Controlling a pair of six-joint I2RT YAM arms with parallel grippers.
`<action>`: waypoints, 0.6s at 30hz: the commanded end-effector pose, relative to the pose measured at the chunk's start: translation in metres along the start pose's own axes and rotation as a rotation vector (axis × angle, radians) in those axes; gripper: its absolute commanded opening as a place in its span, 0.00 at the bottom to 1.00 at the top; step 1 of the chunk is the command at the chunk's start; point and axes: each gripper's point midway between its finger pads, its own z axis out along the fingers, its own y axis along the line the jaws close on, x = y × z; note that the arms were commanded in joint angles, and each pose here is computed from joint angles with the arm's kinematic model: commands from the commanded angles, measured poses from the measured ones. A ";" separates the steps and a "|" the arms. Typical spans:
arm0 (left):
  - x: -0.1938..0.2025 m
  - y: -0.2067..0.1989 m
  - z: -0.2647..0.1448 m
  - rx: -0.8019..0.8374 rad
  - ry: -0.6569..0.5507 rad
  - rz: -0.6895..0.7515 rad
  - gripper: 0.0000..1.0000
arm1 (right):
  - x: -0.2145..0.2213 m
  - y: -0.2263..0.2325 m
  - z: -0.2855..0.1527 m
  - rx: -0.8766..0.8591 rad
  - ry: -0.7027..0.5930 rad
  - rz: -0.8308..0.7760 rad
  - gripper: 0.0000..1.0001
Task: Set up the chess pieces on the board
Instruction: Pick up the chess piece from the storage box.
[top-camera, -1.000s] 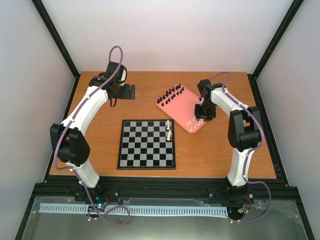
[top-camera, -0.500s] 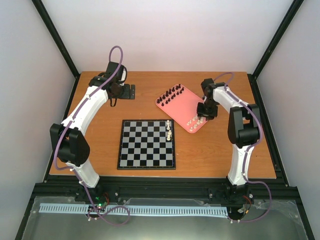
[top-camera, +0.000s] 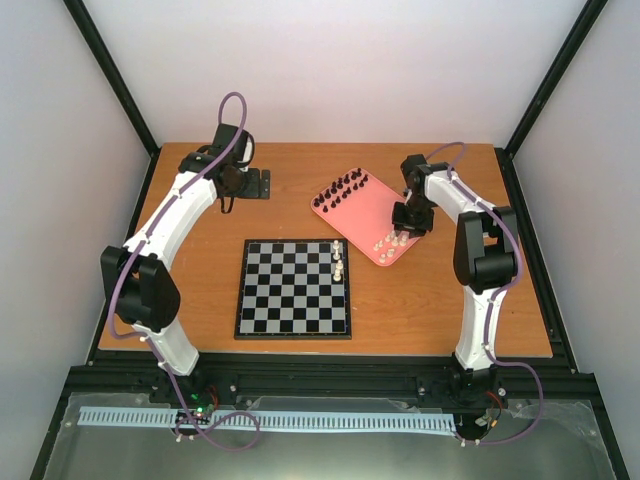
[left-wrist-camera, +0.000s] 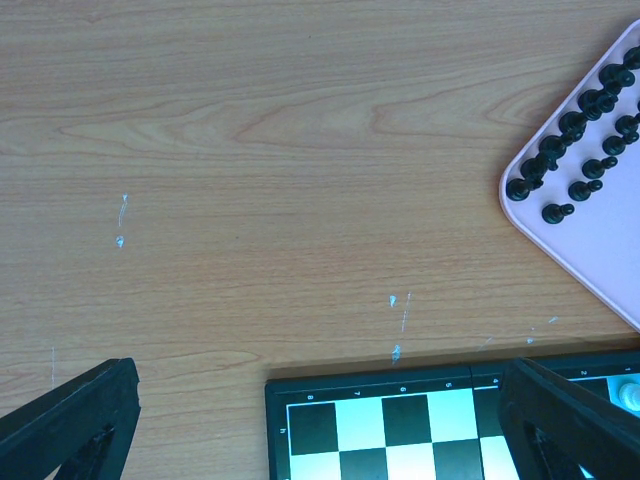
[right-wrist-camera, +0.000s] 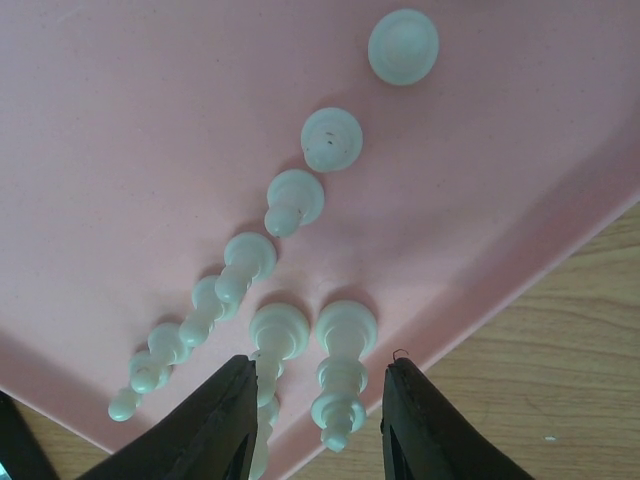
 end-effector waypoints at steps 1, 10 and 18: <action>-0.008 -0.001 -0.001 -0.003 -0.010 0.021 1.00 | -0.006 -0.001 -0.013 -0.002 -0.029 0.014 0.41; -0.006 -0.002 0.000 0.002 -0.005 0.019 1.00 | -0.010 0.003 -0.032 -0.017 -0.076 0.016 0.41; -0.007 -0.003 0.001 0.004 -0.006 0.017 1.00 | -0.013 -0.001 -0.039 0.005 -0.101 0.025 0.41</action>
